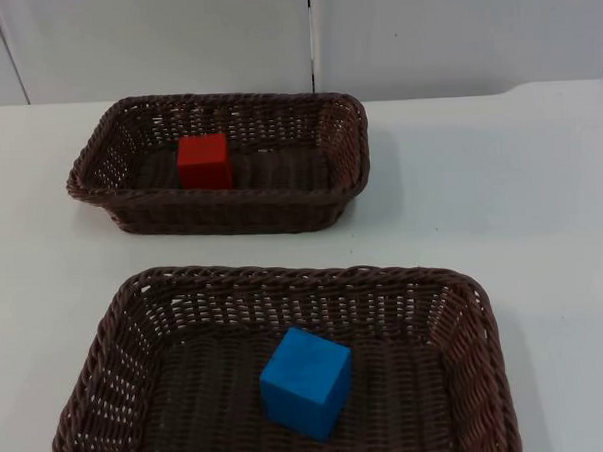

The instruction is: Pick up one cube with the left hand and place it into the upper basket. Pick up one cube with the right hand and place it into the lower basket.

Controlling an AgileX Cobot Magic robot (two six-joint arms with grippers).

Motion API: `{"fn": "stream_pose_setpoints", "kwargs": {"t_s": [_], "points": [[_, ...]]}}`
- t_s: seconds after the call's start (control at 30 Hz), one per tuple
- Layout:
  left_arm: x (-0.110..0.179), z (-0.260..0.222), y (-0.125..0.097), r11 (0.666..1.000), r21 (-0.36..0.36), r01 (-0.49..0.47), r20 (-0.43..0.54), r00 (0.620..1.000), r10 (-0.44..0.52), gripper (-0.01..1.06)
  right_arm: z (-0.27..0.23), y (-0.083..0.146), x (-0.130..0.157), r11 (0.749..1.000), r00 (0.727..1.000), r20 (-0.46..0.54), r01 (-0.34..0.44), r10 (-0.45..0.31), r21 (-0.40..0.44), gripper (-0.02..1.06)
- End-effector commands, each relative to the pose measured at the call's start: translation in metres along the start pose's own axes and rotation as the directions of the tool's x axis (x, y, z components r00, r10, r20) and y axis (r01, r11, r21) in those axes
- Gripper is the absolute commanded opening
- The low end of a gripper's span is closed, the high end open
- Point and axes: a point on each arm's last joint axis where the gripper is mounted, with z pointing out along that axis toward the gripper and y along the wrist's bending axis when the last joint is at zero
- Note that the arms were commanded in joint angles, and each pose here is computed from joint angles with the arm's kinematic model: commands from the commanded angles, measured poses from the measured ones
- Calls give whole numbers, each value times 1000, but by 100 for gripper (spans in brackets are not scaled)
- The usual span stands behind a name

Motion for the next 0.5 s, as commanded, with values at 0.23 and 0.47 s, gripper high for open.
{"fn": "stream_pose_setpoints", "kwargs": {"t_s": [0.23,0.47], "points": [[1,0,0,1000,-4,6,0,1000,-6,105,1,2,2,982,996,4,-87,88,168,105],[1,0,0,1000,-4,6,0,1000,-6,105,1,2,2,956,991,14,-135,136,262,105]]}}
